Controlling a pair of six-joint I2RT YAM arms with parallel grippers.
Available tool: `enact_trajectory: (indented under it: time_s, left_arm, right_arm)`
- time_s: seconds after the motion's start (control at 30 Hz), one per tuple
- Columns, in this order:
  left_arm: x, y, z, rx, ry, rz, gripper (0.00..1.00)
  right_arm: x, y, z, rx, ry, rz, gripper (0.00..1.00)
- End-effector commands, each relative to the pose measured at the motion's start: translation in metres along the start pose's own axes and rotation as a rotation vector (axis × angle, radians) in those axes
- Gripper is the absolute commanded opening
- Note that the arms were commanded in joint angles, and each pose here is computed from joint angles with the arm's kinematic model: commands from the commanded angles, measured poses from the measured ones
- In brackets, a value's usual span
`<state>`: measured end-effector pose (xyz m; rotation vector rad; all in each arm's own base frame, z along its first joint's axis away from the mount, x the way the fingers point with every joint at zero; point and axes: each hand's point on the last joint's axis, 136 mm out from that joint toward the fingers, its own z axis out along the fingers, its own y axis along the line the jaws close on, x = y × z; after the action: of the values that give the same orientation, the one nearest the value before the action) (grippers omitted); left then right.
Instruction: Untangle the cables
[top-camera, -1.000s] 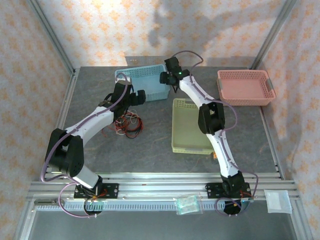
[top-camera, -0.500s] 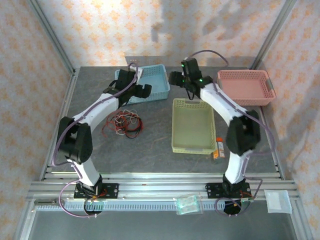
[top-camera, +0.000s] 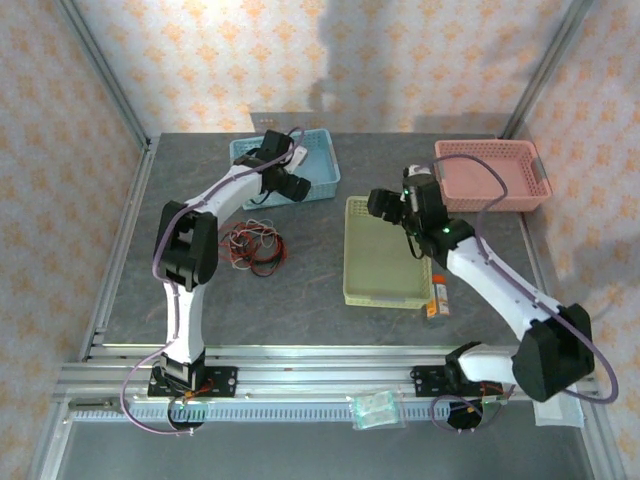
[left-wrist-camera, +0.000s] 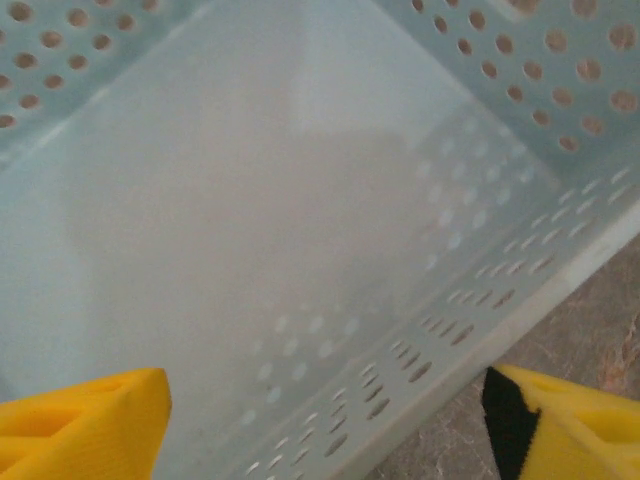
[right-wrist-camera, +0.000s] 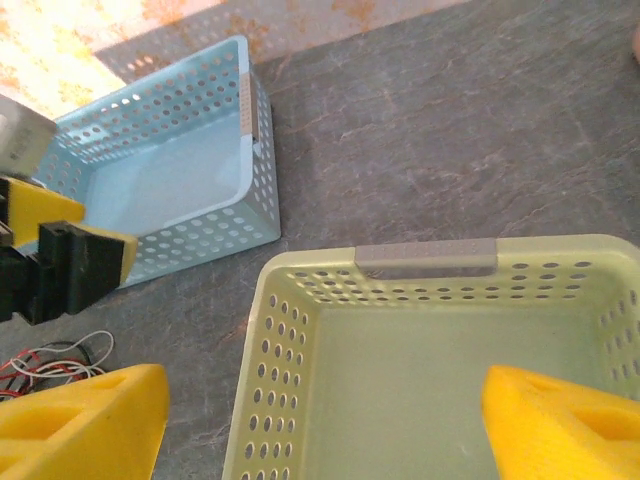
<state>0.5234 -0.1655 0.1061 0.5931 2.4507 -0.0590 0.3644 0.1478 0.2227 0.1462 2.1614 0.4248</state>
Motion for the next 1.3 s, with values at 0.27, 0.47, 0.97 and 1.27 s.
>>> enact_trajectory:
  time_s: [0.27,0.47,0.97,1.27]
  left_arm:
    - [0.007,0.003,0.012,0.007,0.102,0.085,0.62]
    - [0.005,0.014,0.016,-0.042,0.126,0.106,0.41]
    - [-0.028,0.067,0.032,-0.224,0.077,-0.112,0.02]
    - [-0.041,0.1,0.048,-0.324,0.007,-0.374,0.03]
  right_arm:
    - [0.01,-0.016,-0.011,0.06,0.001,0.005,0.8]
    - [0.011,-0.021,-0.011,0.08,0.001,0.017,0.8]
    - [0.036,-0.027,-0.011,0.065,0.034,0.012,0.82]
    - [0.052,-0.027,-0.01,0.07,0.093,0.037,0.82]
